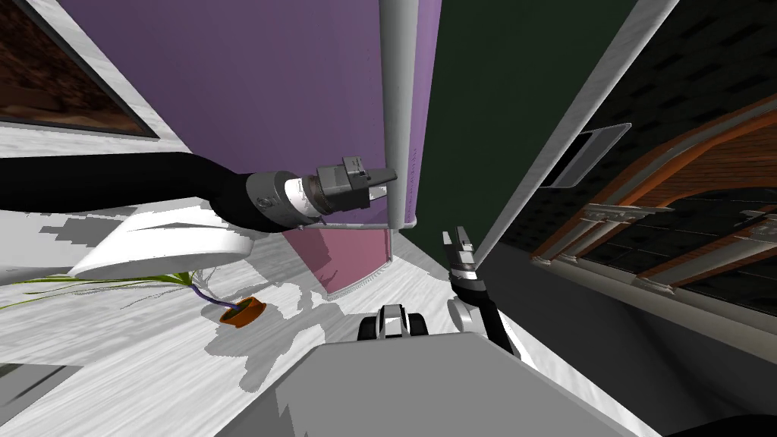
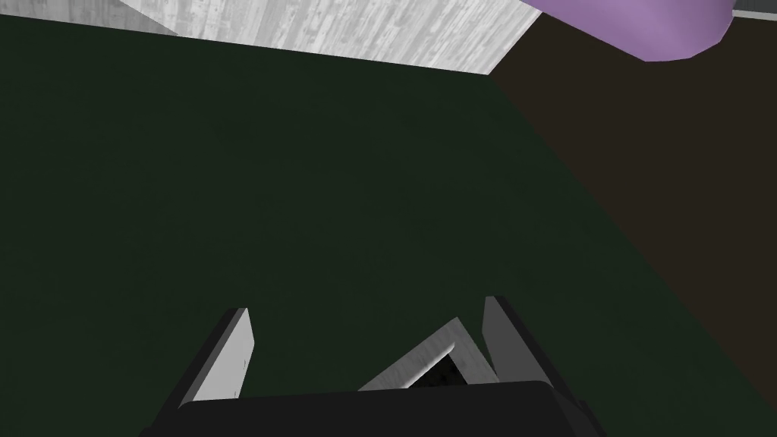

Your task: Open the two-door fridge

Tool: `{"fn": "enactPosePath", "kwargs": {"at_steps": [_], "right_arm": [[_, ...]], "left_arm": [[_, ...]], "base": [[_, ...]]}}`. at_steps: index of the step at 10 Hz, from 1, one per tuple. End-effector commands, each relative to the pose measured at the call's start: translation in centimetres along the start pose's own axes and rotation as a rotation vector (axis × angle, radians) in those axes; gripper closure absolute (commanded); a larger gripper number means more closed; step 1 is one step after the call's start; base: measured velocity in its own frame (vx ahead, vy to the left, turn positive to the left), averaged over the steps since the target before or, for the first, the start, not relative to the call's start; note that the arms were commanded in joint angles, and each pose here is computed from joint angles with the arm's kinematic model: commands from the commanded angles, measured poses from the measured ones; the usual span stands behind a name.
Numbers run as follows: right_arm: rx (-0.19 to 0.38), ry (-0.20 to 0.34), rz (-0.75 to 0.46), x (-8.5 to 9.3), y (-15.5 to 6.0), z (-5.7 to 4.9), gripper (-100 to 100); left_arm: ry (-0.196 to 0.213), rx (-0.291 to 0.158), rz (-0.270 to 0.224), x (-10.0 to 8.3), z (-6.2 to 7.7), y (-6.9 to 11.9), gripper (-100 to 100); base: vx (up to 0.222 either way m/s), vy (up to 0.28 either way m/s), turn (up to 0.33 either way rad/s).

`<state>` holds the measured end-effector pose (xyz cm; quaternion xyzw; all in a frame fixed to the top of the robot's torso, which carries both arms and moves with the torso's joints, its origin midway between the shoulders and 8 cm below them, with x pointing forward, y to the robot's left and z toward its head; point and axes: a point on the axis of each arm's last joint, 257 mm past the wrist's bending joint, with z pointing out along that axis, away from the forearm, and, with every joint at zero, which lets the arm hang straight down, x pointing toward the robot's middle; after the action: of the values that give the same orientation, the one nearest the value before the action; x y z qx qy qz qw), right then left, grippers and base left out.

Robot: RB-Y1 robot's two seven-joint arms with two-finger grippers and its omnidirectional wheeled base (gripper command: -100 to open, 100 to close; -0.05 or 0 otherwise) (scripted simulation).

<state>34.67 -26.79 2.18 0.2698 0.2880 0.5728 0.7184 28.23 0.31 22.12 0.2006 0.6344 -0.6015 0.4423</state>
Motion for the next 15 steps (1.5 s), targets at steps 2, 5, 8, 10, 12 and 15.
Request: {"fn": "enactPosePath", "kwargs": {"at_steps": [2, 5, 8, 10, 12, 15], "right_arm": [[0.000, 0.000, 0.000, 0.0, 0.0, 0.0, 0], [0.000, 0.000, 0.000, 0.0, 0.0, 0.0, 0], [0.000, 0.000, 0.000, 0.0, 0.0, 0.0, 0], [0.000, 0.000, 0.000, 0.0, 0.0, 0.0, 0], [0.000, 0.000, 0.000, 0.0, 0.0, 0.0, 0], [0.000, 0.000, 0.000, 0.0, 0.0, 0.0, 0]], "left_arm": [[0.008, 0.044, 0.024, 0.5, -0.1, -2.5, 100], [0.023, 0.067, 0.016, 1.4, -0.2, -3.7, 100], [0.033, 0.064, 0.016, 1.7, 0.0, -3.6, 100], [0.053, 0.099, 0.011, 2.6, 0.3, -4.9, 100], [0.064, 0.117, 0.009, 3.0, 0.5, -5.5, 100], [0.085, 0.151, 0.005, 3.9, 0.7, -6.8, 100]], "base": [[-0.014, 0.013, -0.020], [-0.067, 0.077, -0.024], [-0.068, 0.110, -0.086], [-0.166, 0.147, -0.176], [-0.165, 0.192, -0.087], [-0.186, 0.229, -0.178]]}}
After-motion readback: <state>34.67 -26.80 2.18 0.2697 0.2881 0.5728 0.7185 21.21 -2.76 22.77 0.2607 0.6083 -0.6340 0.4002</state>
